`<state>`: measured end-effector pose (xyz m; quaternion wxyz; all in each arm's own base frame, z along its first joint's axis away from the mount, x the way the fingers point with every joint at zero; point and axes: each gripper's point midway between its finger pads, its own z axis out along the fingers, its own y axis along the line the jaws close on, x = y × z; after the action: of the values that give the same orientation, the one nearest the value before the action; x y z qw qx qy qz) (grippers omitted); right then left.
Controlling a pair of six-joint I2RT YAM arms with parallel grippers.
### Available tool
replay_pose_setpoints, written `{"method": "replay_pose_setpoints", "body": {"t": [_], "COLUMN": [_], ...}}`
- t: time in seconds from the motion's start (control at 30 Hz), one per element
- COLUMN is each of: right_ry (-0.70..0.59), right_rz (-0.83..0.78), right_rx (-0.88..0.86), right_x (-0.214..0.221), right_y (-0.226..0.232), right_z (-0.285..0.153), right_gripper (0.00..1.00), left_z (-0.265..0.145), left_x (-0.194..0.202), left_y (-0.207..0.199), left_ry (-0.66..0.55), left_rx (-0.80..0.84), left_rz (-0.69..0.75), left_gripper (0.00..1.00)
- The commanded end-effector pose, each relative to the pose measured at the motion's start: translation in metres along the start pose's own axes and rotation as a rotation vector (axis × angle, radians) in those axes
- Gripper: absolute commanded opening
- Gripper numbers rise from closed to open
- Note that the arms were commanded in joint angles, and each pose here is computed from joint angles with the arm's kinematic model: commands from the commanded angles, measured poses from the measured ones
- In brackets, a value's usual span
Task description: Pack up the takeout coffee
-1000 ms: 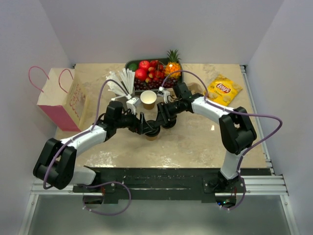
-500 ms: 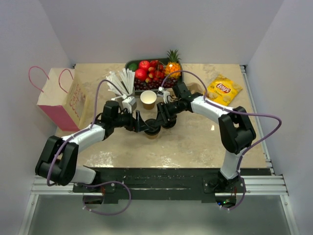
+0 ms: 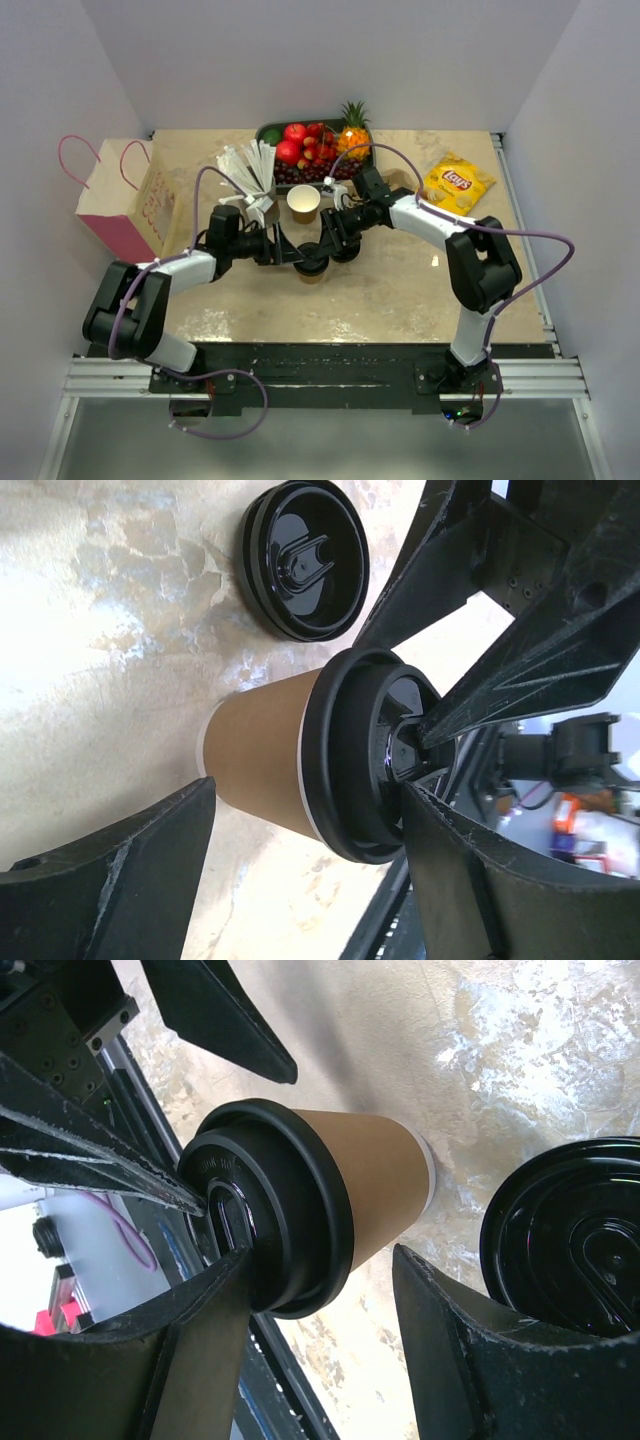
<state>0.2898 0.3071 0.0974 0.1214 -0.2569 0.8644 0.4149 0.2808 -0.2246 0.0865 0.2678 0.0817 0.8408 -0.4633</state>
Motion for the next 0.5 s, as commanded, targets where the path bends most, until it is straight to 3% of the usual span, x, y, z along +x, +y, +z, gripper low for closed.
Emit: {"method": "replay_pose_setpoints", "body": {"t": [0.0,0.33,0.47], "right_ry": [0.000,0.014,0.010], "right_rz": [0.017,0.074,0.064], "right_rx": [0.066,0.051,0.028], "right_x": [-0.005,-0.002,-0.004], "right_y": [-0.016,-0.020,-0.016], "right_z": [0.004,0.014,0.014], "right_gripper": [0.60,0.59,0.59], "left_z": [0.000,-0.015,-0.010], "left_x": [0.034,0.058,0.042], "left_y": [0.057,0.092,0.063], "left_ry": [0.054,0.039,0.003], "left_rx": [-0.200,-0.311,-0.157], "left_rz": [-0.156,-0.336,-0.238], "left_gripper": [0.77,0.75,0.70]}}
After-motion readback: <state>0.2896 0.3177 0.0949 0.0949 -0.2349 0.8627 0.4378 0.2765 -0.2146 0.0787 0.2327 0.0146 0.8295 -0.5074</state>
